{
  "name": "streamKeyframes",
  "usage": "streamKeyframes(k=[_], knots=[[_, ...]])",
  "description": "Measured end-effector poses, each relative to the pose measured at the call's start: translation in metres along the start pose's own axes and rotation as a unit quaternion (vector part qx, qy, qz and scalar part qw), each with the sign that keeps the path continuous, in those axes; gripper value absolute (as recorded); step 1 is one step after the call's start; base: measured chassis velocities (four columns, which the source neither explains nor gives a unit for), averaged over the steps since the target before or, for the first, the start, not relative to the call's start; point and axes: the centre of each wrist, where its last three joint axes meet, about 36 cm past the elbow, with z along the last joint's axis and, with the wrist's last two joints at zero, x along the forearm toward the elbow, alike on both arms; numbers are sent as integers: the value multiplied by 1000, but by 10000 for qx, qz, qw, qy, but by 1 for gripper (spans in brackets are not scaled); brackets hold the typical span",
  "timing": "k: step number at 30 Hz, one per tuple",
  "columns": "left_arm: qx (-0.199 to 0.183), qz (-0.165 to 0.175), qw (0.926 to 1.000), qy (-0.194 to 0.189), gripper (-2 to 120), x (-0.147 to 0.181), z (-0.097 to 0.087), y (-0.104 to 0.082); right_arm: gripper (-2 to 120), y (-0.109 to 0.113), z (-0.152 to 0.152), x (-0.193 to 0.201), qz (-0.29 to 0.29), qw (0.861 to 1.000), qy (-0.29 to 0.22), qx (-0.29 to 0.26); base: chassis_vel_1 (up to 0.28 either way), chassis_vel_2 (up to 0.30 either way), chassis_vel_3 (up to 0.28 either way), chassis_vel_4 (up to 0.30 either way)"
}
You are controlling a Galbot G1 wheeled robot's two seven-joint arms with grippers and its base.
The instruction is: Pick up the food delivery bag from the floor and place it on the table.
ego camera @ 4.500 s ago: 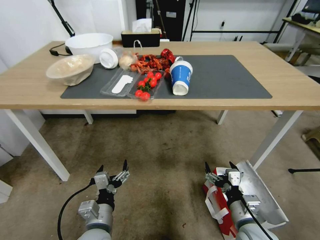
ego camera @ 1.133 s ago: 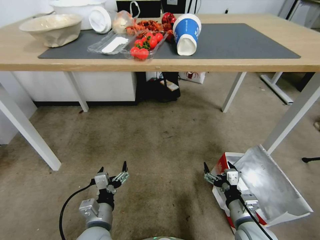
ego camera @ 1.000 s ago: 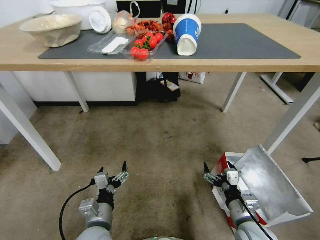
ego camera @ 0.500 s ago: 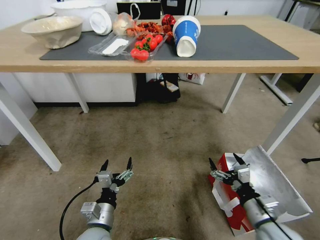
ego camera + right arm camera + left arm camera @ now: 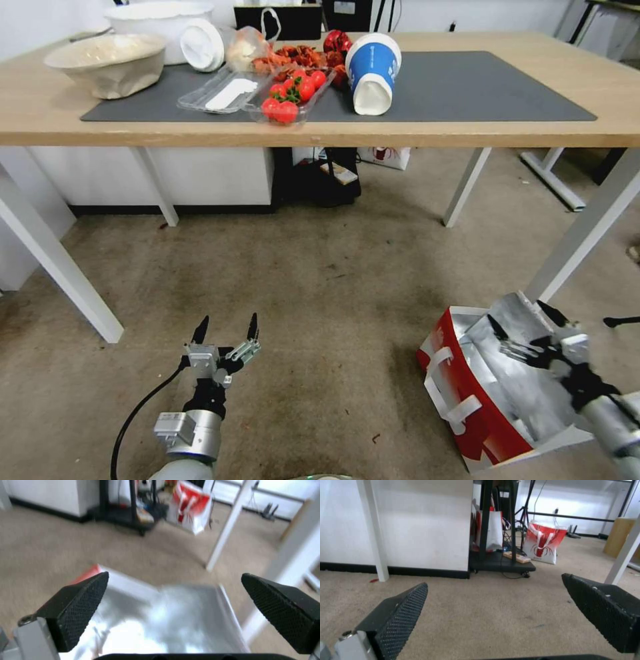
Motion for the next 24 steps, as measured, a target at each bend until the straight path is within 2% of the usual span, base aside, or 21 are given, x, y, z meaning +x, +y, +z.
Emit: streamKeyframes(k=[7,12,17,24], knots=[[-49,-32,10000,-33,100,-2,-1,-5,100,-40,34,12,34,9987,507,104,0,0,0,0],[-233,-73,9997,20,100,-3,-2,-5,100,-56,51,20,41,9966,797,183,0,0,0,0],[-207,-136,9996,107,100,-3,-4,-7,100,-57,59,24,38,9952,962,195,0,0,0,0],[-142,-124,9997,139,100,-8,0,-11,100,-46,64,13,95,9909,1341,91,0,0,0,0]])
